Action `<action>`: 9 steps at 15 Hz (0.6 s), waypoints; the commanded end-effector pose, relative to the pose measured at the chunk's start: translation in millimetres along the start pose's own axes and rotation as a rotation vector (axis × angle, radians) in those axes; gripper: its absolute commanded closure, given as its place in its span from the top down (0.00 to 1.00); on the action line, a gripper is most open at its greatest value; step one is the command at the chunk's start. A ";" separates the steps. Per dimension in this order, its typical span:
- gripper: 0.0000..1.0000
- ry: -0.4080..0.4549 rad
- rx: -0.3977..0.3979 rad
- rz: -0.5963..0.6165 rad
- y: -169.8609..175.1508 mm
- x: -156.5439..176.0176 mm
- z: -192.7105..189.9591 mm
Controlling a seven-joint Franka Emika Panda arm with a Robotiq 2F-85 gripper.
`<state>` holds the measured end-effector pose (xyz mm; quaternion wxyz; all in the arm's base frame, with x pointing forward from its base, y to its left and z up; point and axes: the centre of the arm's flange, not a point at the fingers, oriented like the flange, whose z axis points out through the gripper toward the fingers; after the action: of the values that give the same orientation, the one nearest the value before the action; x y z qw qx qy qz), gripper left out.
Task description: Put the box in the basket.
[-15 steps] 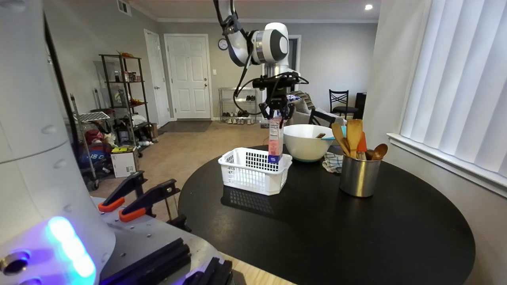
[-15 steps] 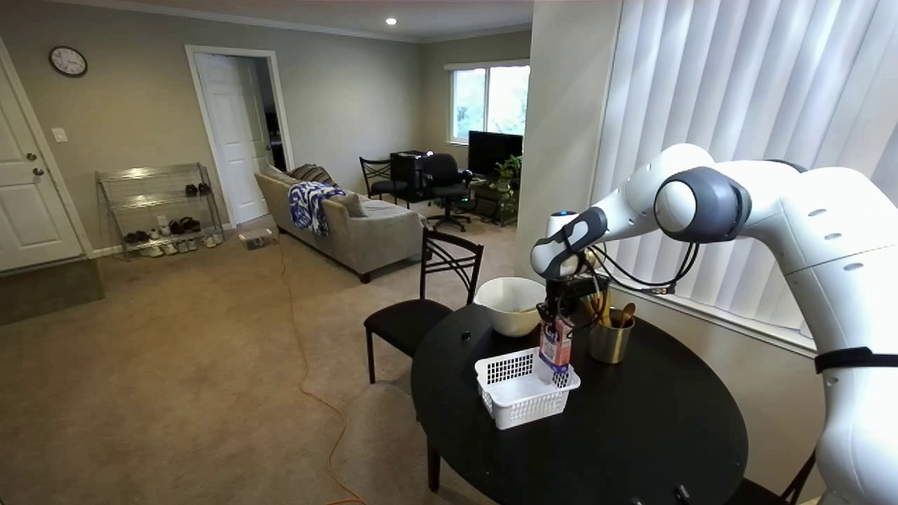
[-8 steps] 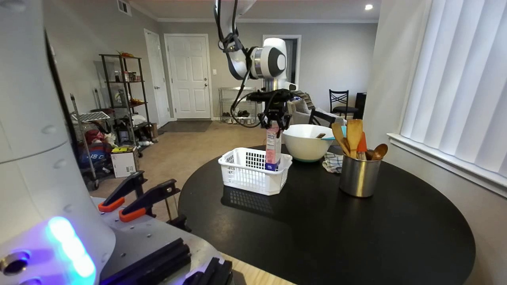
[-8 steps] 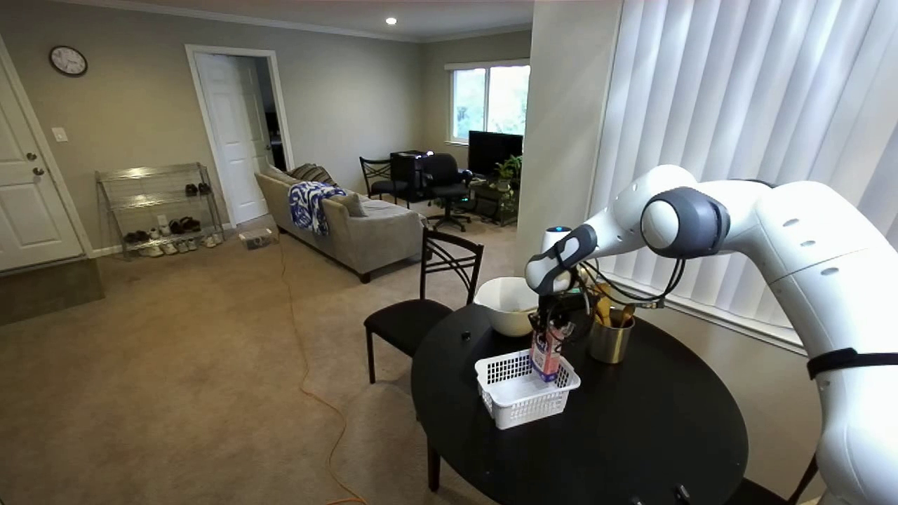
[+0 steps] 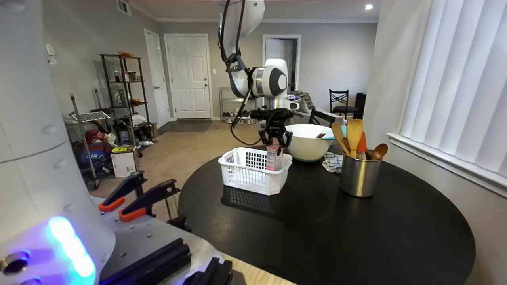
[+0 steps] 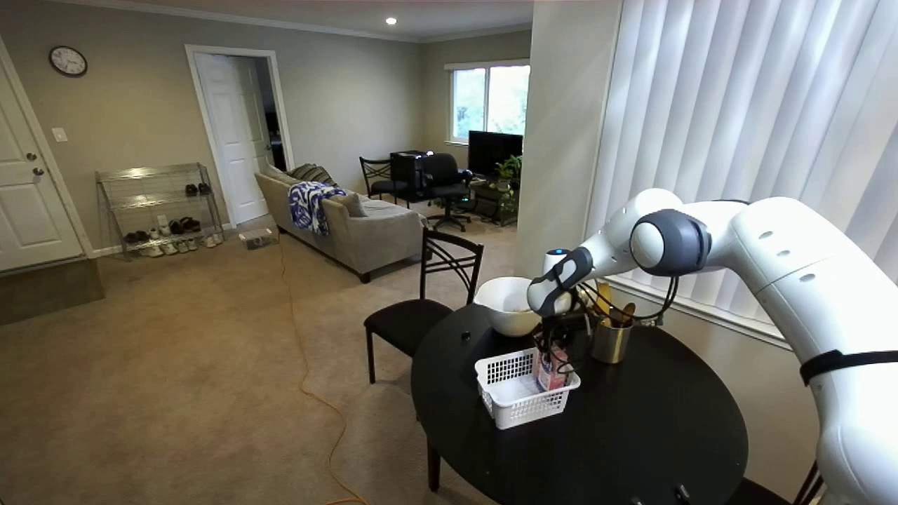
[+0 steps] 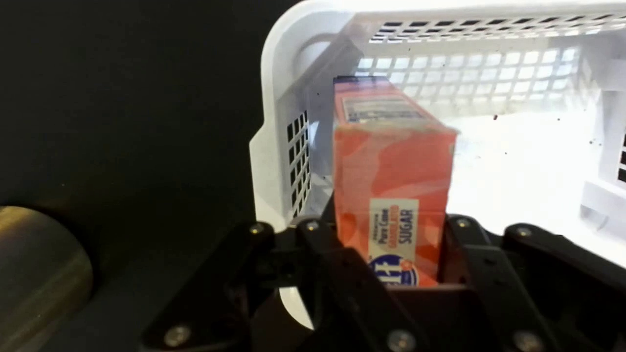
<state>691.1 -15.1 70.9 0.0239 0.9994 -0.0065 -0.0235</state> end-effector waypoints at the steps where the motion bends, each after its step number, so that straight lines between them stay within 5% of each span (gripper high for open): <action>1: 0.11 0.030 0.001 0.041 2.3 4.1 -4.1; 2: 0.11 0.025 -0.003 0.044 2.8 3.5 -3.4; 3: 0.60 0.017 -0.014 0.055 3.3 3.1 -3.0; 9: 0.91 0.017 -0.011 0.068 11.8 3.1 -15.3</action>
<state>695.9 -23.7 71.7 0.0306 0.9990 -0.0272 -0.0151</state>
